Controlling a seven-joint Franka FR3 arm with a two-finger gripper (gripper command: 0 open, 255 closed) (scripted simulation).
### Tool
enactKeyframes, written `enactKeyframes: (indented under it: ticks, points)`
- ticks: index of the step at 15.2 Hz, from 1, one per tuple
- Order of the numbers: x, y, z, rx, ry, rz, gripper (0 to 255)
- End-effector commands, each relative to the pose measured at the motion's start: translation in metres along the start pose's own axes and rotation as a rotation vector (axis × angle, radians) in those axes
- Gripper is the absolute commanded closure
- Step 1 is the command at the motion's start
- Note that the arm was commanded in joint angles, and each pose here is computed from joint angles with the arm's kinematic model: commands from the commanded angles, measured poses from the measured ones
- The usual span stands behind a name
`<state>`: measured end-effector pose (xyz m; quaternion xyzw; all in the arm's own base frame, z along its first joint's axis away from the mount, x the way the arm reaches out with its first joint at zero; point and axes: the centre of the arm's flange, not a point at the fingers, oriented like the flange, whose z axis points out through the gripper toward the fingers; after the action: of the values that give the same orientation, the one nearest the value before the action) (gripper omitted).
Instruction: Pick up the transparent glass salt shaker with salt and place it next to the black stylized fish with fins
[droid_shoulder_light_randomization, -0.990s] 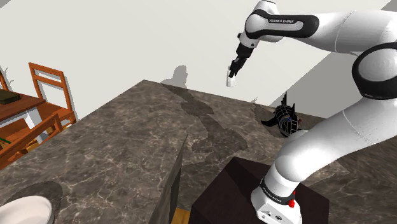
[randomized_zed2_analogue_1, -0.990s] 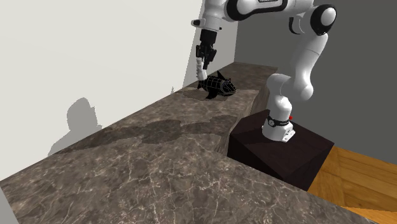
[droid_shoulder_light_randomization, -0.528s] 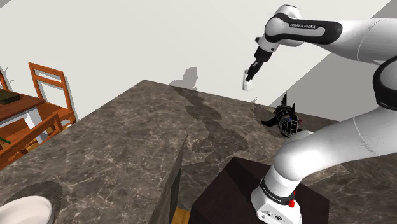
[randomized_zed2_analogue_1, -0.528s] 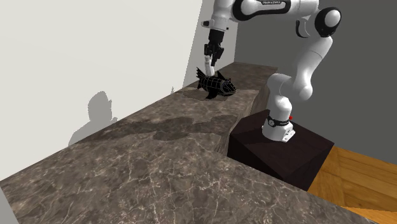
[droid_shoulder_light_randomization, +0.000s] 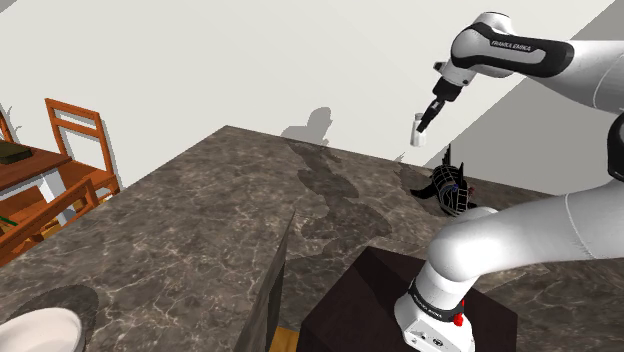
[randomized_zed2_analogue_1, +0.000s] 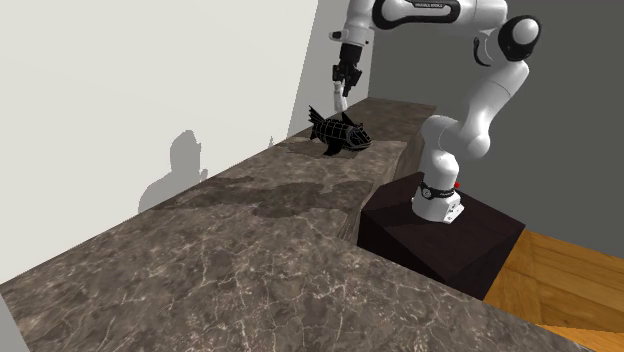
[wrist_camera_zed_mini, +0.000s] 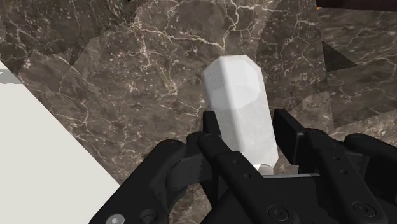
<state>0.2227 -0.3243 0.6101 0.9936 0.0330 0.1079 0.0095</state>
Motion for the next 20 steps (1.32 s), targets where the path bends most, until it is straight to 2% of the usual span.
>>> enactKeyframes:
  ticks: [1,20]
  points:
    - [-0.019,0.01,-0.001,0.0,0.0,-0.001,255]
    - [-0.041,0.007,0.097,0.0,0.0,-0.001,255]
